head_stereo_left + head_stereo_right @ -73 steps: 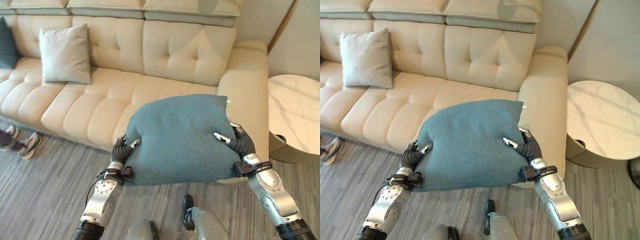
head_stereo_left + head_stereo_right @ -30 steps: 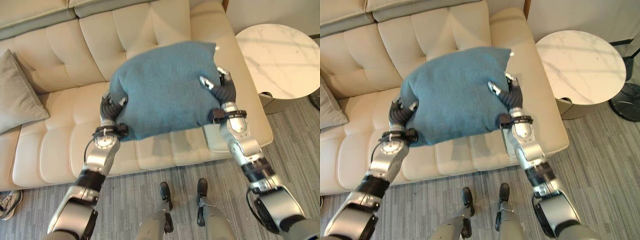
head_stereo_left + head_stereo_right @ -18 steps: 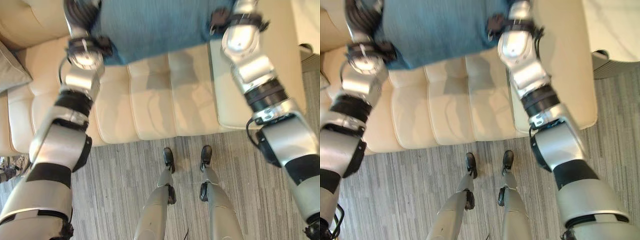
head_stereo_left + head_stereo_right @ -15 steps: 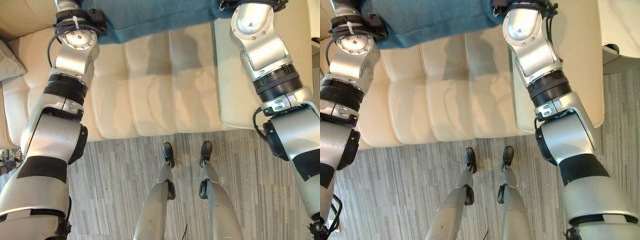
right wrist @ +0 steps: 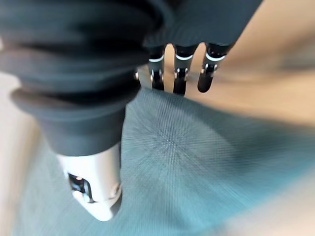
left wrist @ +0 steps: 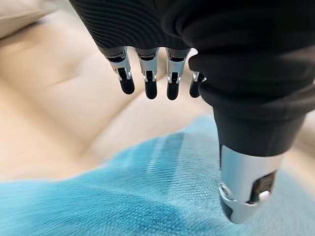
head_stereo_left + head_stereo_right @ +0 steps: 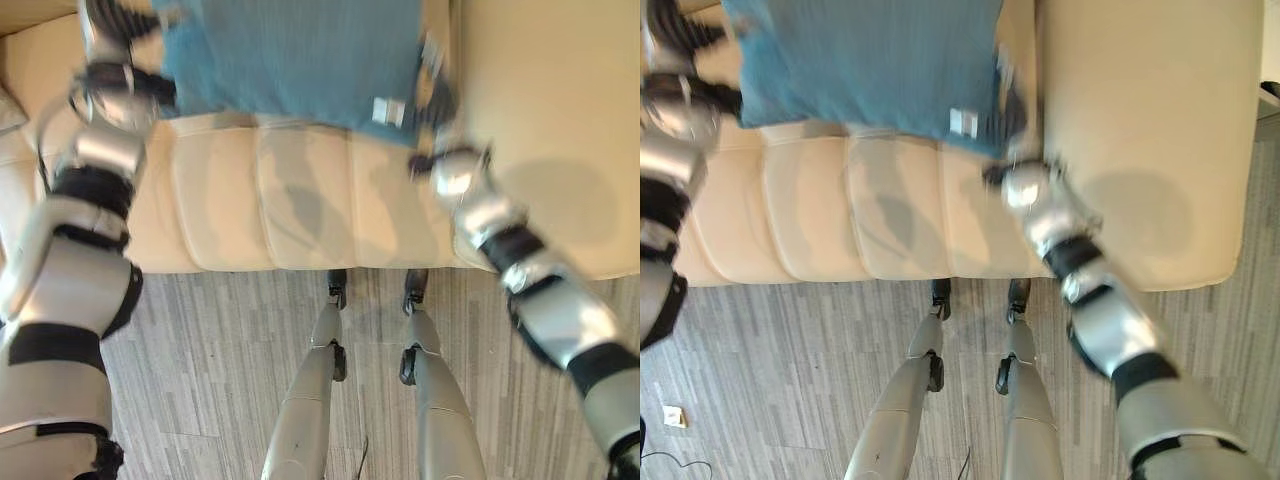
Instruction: Pick up all the scattered cushions and arrange them neatly on the sofa.
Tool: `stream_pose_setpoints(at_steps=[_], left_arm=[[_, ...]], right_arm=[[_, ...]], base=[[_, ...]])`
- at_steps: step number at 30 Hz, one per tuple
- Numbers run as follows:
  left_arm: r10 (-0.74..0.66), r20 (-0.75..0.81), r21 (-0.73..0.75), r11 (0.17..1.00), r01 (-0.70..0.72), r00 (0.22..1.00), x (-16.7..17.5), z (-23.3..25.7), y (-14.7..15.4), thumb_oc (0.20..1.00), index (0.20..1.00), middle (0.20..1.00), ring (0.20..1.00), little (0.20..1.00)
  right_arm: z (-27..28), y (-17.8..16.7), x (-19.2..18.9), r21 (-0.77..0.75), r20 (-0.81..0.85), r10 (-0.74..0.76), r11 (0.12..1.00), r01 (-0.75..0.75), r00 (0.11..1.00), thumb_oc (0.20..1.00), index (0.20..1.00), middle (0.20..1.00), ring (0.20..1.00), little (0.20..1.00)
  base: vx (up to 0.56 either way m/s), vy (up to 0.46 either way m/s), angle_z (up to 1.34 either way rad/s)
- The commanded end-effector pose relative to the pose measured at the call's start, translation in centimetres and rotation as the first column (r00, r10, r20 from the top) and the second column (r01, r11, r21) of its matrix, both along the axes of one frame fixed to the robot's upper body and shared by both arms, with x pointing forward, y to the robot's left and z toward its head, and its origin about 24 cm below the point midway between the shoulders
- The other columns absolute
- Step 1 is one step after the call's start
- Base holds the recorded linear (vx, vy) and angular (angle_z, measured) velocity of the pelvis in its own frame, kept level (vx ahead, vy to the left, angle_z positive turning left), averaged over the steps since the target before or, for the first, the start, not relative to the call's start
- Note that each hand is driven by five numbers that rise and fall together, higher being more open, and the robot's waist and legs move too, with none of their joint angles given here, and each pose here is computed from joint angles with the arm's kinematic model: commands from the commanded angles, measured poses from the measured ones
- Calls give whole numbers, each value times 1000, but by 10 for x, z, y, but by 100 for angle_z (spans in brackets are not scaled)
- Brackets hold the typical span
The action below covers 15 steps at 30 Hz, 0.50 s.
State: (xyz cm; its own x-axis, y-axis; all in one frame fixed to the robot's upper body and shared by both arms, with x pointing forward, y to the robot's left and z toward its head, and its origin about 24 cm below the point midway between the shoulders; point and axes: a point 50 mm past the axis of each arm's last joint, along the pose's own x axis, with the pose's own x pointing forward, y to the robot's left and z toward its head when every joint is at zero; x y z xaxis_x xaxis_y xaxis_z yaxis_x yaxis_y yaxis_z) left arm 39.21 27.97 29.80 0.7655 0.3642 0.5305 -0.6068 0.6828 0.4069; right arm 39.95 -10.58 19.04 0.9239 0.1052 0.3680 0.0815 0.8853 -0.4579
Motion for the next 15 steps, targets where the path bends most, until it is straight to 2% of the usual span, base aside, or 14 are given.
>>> stream_pose_setpoints(at_steps=[1,2,6,9,12,15], left_arm=[[8,132,-3,1000,-8,991,-10,41,4,1000,1000,1000,1000,1000],[-1,110,-62,998,8,994,-10,19,12,1000,1000,1000,1000,1000],[-30,133,-121,992,46,991,-18,-2,20,1000,1000,1000,1000,1000],[-56,170,-109,991,75,984,-25,-3,21,1000,1000,1000,1000,1000],[-137,250,-77,984,161,959,-38,-3,12,1000,1000,1000,1000,1000],[-193,263,-48,976,213,945,-45,-11,6,1000,1000,1000,1000,1000]], right_arm=[[68,38,-5,42,211,137,988,-149,968,1000,1000,1000,1000,1000],[65,29,-5,75,204,125,987,-143,971,1000,1000,1000,1000,1000],[72,8,-8,153,235,95,979,-133,967,1000,1000,1000,1000,1000],[81,-6,-13,178,277,74,976,-127,958,1000,1000,1000,1000,1000],[95,-29,-28,161,369,61,979,-129,927,1000,1000,1000,1000,1000],[93,-38,-37,144,388,75,979,-140,919,1000,1000,1000,1000,1000]], base=[[-22,19,-5],[-29,20,-3],[-38,15,-10],[-33,5,-17],[-47,-13,-13],[0,0,0]])
